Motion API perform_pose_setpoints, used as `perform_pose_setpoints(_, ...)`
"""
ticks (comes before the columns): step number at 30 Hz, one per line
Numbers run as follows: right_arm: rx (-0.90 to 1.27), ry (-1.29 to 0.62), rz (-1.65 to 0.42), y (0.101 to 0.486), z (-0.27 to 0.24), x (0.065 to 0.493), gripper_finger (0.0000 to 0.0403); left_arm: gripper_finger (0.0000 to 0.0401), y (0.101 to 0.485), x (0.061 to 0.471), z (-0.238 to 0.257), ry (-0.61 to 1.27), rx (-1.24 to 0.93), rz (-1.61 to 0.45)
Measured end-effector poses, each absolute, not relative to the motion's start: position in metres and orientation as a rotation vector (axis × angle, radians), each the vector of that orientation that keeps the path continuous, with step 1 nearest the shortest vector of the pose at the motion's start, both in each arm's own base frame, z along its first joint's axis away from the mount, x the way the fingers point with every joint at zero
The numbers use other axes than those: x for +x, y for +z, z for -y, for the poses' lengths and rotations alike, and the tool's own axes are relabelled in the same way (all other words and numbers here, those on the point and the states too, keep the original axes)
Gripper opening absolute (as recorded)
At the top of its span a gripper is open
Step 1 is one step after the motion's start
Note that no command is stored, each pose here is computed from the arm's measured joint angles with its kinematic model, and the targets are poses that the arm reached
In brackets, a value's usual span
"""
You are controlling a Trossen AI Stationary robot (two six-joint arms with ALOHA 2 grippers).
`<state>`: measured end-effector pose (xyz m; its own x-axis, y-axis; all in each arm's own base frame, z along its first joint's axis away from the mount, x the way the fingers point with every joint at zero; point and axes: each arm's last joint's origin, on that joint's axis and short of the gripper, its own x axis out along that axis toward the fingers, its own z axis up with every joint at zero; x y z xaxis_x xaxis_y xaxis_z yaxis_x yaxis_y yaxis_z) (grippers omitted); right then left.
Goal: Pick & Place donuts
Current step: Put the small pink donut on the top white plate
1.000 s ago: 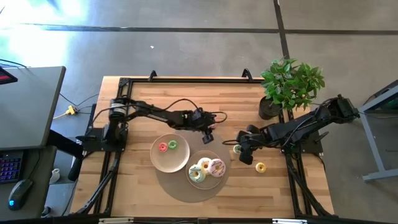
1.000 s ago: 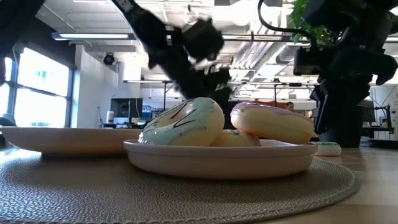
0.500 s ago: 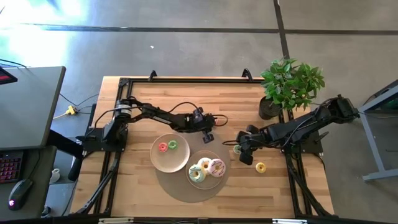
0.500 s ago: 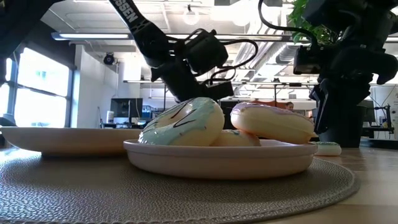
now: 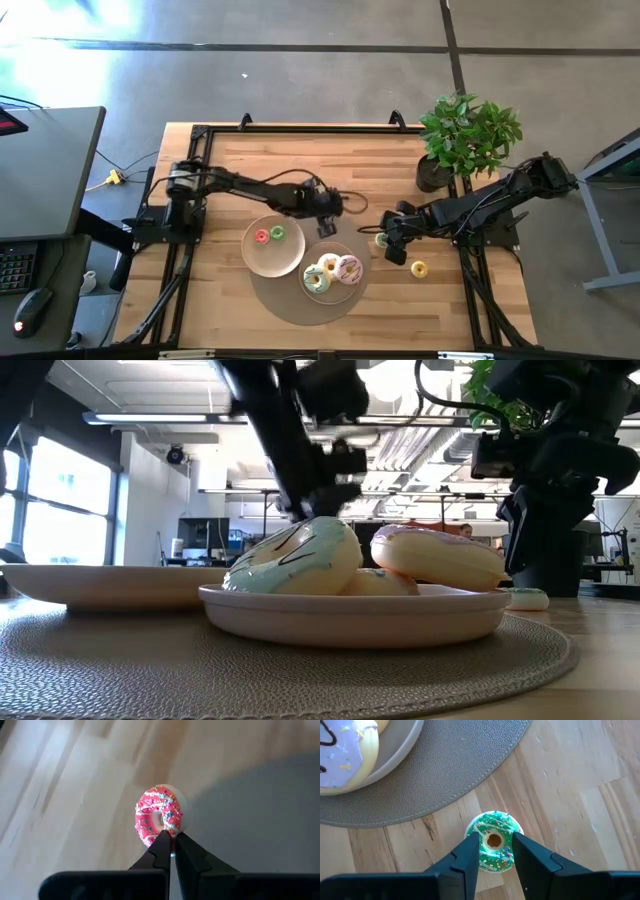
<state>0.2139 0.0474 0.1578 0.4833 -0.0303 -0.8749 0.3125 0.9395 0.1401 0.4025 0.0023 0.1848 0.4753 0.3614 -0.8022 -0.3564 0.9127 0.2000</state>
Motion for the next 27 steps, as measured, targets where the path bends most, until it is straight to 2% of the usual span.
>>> perform_pose_setpoints(3, 0.3, -0.212, -1.048, 0.158, -0.047, 0.214, 0.0113, 0.0006, 0.206, 0.374, 0.025, 0.477, 0.045, -1.104)
perform_pose_setpoints(7, 0.301, -0.211, -1.041, 0.158, -0.047, 0.215, 0.0113, 0.0003, 0.232, 0.332, 0.068, 0.566, 0.071, -1.168)
perform_pose_setpoints(11, 0.302, -0.213, -1.028, 0.159, -0.048, 0.216, 0.0113, 0.0004, 0.243, 0.299, 0.109, 0.594, 0.014, -1.139)
perform_pose_setpoints(18, 0.319, -0.199, -0.977, 0.162, -0.049, 0.22, 0.0113, 0.0005, 0.212, 0.268, 0.16, 0.492, 0.021, -1.107)
perform_pose_setpoints(22, 0.332, -0.186, -0.935, 0.164, -0.049, 0.224, 0.0113, 0.0006, 0.187, 0.265, 0.155, 0.535, 0.016, -1.096)
perform_pose_setpoints(27, 0.34, -0.177, -0.914, 0.165, -0.05, 0.225, 0.0113, 0.0006, 0.179, 0.277, 0.146, 0.491, -0.014, -1.062)
